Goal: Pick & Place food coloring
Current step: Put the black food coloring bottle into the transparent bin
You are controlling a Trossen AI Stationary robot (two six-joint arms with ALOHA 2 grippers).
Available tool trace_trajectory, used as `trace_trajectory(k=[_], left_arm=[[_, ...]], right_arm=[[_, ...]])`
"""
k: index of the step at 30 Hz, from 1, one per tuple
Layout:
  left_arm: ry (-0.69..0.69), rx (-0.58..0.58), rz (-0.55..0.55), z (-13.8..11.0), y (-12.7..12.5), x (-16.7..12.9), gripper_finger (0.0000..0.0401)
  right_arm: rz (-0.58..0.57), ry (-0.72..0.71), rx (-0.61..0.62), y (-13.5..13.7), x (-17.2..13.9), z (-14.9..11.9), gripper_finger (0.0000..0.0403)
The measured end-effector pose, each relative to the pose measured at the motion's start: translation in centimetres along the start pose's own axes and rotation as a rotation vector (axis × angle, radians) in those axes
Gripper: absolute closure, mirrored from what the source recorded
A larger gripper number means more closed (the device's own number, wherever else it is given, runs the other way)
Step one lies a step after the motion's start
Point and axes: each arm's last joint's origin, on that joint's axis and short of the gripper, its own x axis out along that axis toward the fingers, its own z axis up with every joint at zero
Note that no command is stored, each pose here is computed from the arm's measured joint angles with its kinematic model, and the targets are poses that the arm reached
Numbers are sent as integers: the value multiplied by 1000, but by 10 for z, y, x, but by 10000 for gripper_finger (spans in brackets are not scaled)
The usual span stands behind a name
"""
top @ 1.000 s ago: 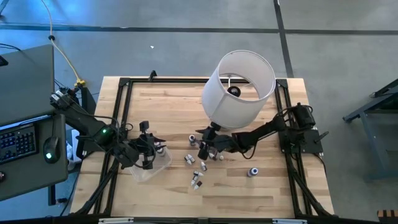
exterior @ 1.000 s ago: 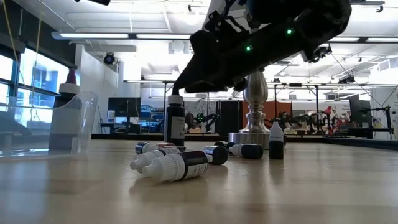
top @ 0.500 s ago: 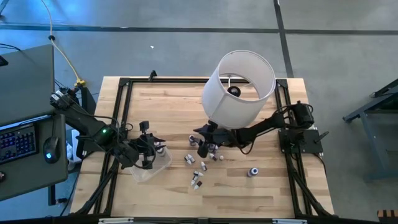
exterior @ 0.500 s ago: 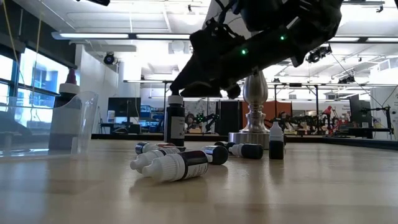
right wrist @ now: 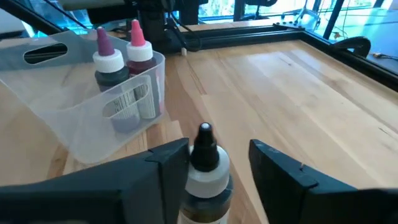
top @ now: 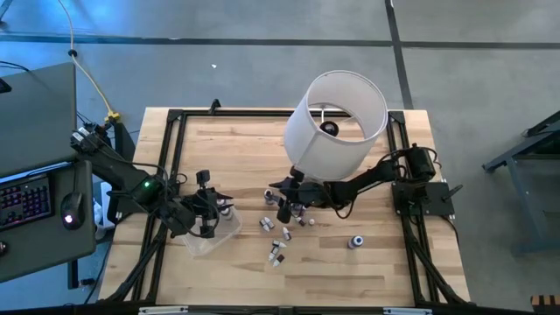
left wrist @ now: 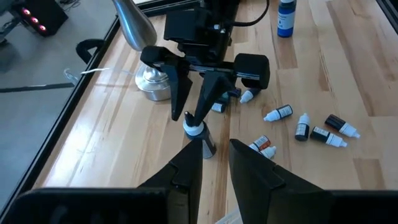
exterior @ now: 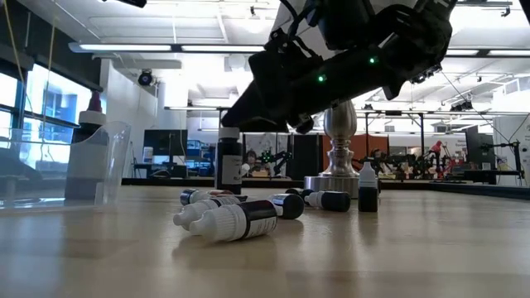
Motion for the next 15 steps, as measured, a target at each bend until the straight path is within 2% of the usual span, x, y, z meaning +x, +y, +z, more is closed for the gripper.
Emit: trace_trajectory(k=[10, 15], left_arm=[[-1, -6, 3, 0, 0, 0, 325], [-3, -7, 8, 0, 0, 0, 325]], right_arm=[[39, -43, 12, 4, -1, 3, 366], [138, -136, 42, 23, -6, 15, 373]])
